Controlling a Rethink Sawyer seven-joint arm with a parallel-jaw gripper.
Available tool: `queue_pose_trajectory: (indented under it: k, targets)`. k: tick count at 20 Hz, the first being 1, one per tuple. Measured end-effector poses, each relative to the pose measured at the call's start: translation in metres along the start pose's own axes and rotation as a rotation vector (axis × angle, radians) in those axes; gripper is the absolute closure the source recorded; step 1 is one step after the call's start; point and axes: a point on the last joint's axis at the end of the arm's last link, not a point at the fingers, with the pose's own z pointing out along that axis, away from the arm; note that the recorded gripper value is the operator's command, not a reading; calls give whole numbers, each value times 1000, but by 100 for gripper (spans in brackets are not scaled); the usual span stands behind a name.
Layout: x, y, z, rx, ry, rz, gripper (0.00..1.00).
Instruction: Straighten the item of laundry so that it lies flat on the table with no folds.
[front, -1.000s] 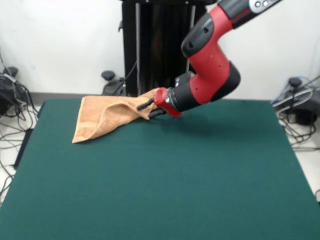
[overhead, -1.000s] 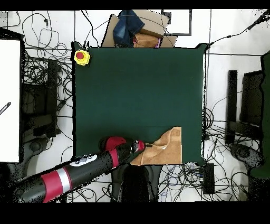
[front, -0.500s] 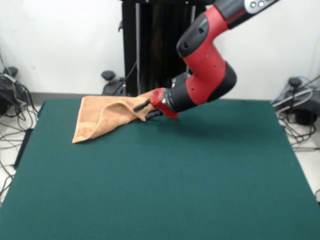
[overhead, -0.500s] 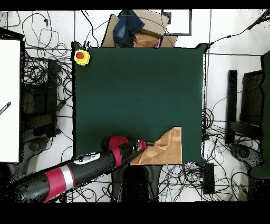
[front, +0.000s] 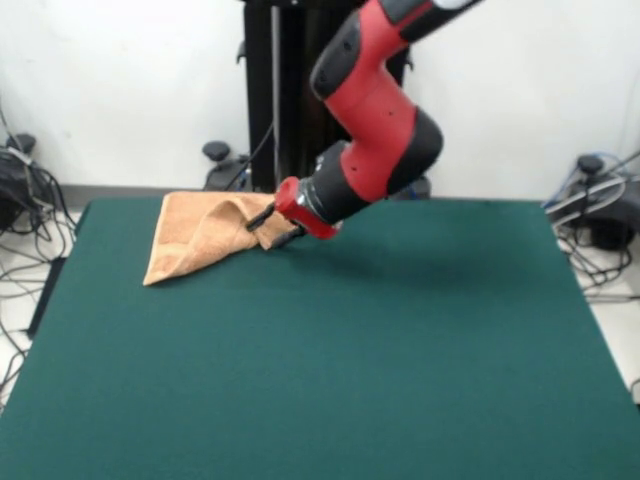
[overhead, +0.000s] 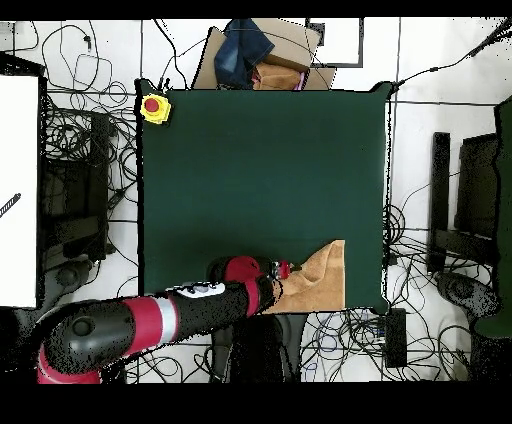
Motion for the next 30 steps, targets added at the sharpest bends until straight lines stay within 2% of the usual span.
queue_pose_trajectory:
  k: [4,12,20,26,30]
  targets:
    - [6,-13,0,-43,19,29,0]
    - [13,-23,-7,-72,30,13,0]
    - [16,-17,-5,-113,-16,-2,0]
    - [22,-24,-2,-107,-38,-5,0]
    - [23,-20,-7,-101,-43,-9,0]
